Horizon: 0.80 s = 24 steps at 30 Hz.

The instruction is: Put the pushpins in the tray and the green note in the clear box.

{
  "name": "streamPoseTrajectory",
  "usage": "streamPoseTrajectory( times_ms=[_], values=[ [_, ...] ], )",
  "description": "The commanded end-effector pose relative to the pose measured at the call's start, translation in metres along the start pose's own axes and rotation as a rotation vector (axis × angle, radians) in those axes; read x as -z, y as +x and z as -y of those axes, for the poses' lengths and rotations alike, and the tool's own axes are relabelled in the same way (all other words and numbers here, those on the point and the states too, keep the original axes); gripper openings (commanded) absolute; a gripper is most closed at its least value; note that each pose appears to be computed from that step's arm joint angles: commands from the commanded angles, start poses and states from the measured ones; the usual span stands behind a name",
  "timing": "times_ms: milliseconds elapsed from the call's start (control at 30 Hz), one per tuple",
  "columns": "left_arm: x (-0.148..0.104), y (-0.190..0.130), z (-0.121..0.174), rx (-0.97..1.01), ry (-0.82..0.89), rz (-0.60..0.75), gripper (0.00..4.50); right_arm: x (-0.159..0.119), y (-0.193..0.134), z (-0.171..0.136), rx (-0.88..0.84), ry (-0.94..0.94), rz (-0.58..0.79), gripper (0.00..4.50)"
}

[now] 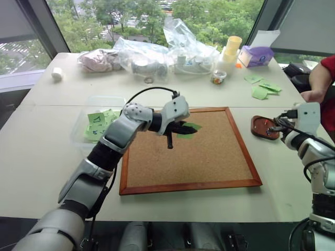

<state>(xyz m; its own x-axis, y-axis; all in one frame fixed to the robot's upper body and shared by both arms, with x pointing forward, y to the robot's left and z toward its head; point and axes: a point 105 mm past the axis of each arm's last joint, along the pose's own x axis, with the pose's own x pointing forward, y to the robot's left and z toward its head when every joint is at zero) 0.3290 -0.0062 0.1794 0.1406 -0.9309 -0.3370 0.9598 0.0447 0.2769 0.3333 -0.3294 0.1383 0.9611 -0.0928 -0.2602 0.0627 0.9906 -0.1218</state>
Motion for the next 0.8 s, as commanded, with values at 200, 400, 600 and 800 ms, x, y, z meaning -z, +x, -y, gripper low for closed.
streamPoseTrajectory(
  times_ms=[200, 400, 600, 800],
  values=[
    [-0.015, 0.006, 0.009, 0.004, -0.04, 0.093, 0.06, -0.005, 0.016, 0.002, -0.017, 0.057, 0.026, 0.0],
    [-0.007, 0.005, 0.013, -0.008, -0.061, 0.075, 0.0, -0.001, 0.024, 0.0, -0.032, 0.056, 0.023, 0.69],
    [-0.003, 0.006, 0.014, -0.017, -0.068, 0.063, 0.0, -0.003, 0.026, -0.004, -0.06, 0.048, 0.037, 3.5],
    [0.005, 0.007, 0.015, -0.024, -0.055, 0.035, 0.0, -0.005, 0.025, -0.003, -0.052, 0.042, 0.051, 4.44]
  ],
)
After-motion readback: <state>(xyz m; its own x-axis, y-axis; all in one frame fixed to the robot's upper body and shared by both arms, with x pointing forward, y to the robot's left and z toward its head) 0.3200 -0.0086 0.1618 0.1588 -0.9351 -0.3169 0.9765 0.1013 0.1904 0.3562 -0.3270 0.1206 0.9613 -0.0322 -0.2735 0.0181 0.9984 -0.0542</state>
